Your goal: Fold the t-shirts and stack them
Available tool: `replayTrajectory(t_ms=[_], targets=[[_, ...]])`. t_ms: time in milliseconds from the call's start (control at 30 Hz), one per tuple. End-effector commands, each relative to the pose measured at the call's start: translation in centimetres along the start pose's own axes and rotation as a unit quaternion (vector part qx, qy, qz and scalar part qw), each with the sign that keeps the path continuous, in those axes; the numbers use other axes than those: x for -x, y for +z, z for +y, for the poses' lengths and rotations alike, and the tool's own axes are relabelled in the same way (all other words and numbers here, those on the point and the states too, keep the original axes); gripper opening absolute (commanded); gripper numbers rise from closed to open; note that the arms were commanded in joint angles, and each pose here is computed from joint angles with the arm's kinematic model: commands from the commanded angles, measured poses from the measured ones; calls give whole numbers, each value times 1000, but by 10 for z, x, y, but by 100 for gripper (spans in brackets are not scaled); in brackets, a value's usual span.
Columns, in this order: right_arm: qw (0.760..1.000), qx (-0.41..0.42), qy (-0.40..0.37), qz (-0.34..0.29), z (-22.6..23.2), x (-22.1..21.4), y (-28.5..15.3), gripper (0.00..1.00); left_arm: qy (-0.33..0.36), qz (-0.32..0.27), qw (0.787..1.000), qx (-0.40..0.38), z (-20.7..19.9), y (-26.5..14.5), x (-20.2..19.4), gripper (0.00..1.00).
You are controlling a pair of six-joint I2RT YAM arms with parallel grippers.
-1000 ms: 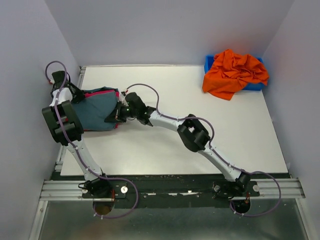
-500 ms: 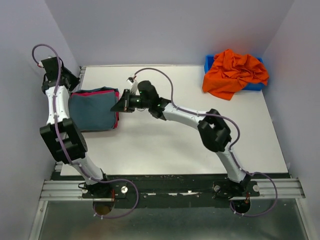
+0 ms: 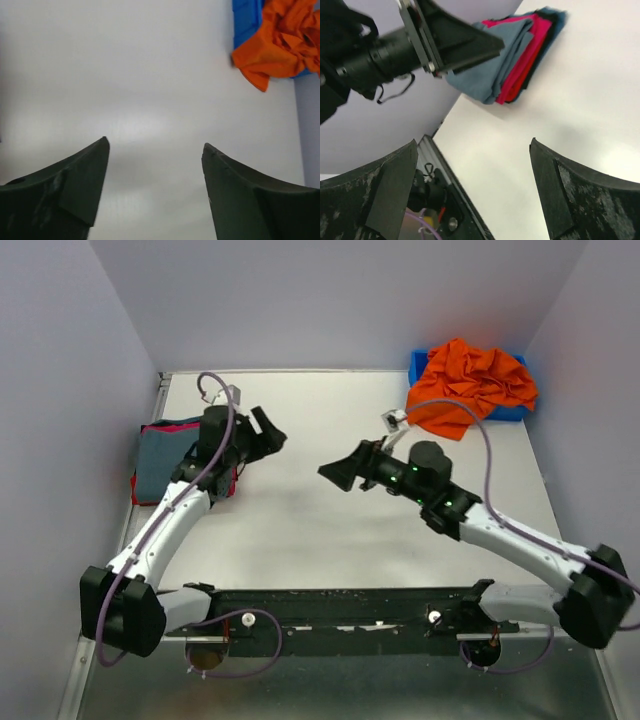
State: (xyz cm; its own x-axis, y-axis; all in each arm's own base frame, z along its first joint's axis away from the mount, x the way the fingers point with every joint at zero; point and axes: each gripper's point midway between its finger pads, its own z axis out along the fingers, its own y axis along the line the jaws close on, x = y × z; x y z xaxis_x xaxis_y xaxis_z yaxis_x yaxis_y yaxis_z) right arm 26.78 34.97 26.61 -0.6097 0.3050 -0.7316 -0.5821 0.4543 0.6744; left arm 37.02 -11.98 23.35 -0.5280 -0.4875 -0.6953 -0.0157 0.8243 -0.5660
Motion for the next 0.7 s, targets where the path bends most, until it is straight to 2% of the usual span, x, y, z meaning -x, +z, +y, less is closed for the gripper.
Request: replayTrajectory(t_ms=[0, 133, 267, 467, 667], targets=[[986, -132, -79, -64, -53, 9, -76, 100, 37, -65, 996, -42, -36, -10, -24, 96], [970, -191, -108, -108, -74, 4, -139, 100, 88, -48, 993, -60, -44, -11, -82, 99], [956, -236, -101, -141, -99, -10, -178, 100, 131, -56, 986, -86, -40, -16, -115, 99], [939, -287, -106, -154, -140, -36, -197, 100, 188, -88, 963, -170, -41, -31, -142, 99], [931, -311, -110, -158, -148, -36, -203, 100, 199, -85, 956, -197, -50, -40, -142, 99]])
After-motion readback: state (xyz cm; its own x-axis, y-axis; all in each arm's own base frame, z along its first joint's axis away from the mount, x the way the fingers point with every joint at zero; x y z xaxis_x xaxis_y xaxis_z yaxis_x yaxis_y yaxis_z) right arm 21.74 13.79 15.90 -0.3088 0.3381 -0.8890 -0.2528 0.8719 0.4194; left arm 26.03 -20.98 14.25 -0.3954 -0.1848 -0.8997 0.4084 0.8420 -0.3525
